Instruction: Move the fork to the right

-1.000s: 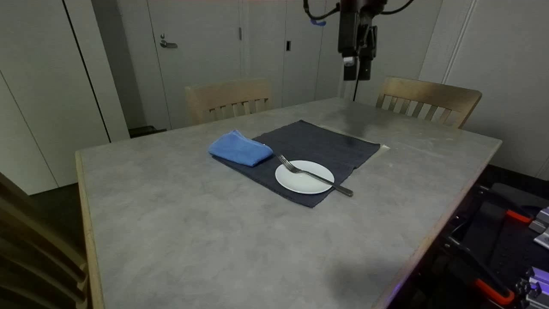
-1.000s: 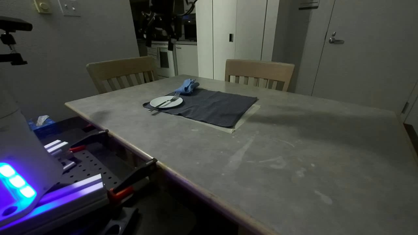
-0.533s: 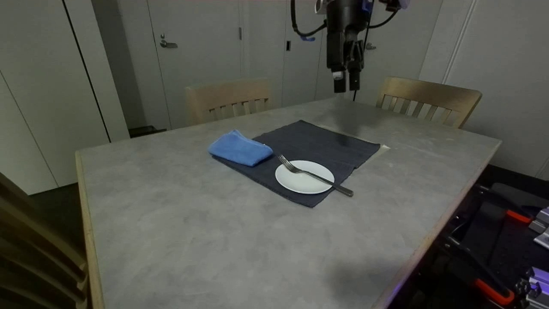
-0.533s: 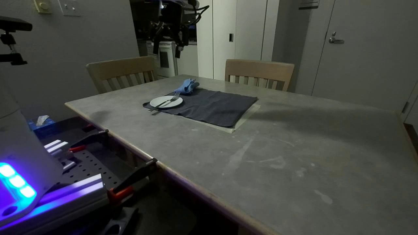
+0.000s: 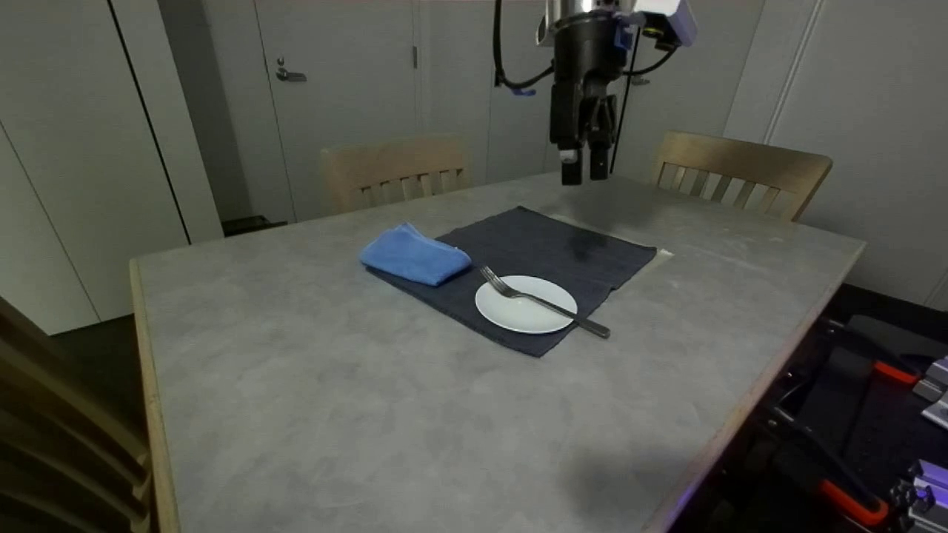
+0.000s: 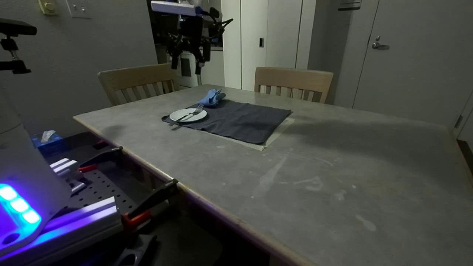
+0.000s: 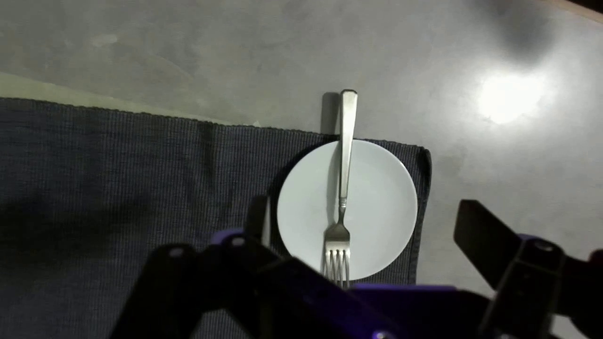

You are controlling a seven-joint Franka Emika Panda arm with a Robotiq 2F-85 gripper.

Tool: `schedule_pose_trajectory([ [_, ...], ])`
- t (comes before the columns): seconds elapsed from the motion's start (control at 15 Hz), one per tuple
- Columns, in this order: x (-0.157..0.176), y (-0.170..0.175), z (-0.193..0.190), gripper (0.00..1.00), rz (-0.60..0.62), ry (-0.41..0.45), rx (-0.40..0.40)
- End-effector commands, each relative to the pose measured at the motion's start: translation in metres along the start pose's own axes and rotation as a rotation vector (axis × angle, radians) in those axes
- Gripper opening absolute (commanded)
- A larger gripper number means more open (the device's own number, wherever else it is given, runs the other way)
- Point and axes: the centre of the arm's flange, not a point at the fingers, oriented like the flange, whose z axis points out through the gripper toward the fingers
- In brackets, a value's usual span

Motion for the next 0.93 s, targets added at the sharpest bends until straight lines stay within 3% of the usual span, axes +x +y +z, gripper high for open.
schedule_pose_trajectory([
  [0.0,0.003,-0.002,0.034,1.00,-0.031,0.062,0.041],
  [0.27,0.015,-0.001,0.063,1.00,-0.067,0.136,0.019],
  [0.67,0.015,-0.004,0.055,1.00,-0.048,0.116,0.001],
  [0.87,0.018,-0.012,0.067,1.00,-0.082,0.103,-0.056],
])
